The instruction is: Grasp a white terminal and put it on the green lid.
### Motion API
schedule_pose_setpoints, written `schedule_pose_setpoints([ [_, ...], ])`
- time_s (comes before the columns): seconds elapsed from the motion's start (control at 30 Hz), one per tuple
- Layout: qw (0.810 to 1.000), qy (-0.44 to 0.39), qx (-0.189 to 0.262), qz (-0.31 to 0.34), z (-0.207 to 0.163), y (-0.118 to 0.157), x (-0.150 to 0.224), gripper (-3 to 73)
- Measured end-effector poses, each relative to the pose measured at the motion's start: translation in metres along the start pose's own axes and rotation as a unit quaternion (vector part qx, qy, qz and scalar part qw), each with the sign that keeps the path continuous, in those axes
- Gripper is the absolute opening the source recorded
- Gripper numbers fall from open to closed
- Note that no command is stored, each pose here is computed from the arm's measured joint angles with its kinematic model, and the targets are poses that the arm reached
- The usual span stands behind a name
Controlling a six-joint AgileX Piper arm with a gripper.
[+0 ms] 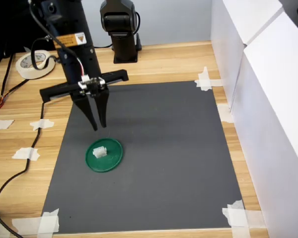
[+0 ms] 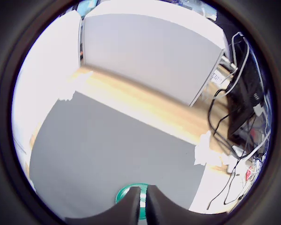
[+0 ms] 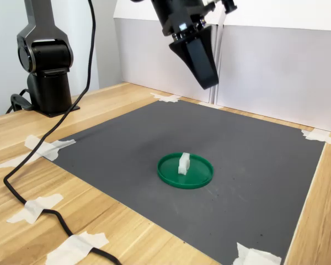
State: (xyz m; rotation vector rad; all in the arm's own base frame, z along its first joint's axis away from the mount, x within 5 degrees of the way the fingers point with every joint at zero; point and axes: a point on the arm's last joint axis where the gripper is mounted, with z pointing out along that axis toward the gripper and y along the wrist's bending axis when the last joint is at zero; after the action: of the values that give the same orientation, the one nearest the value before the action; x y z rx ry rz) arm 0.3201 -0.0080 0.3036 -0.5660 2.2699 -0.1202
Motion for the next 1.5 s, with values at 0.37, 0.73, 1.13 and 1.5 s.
schedule_pose_setpoints([
  [0.37,0.995,-0.081,0.021,0.055,-0.065,0.031,0.033,-1.6],
  [0.73,0.959,-0.147,0.115,0.214,-0.110,0.043,0.115,-1.6],
  [1.13,0.950,-0.192,0.137,0.205,-0.119,0.099,0.184,-1.6],
  [1.5,0.939,-0.240,0.151,0.196,-0.119,0.120,0.209,-1.6],
])
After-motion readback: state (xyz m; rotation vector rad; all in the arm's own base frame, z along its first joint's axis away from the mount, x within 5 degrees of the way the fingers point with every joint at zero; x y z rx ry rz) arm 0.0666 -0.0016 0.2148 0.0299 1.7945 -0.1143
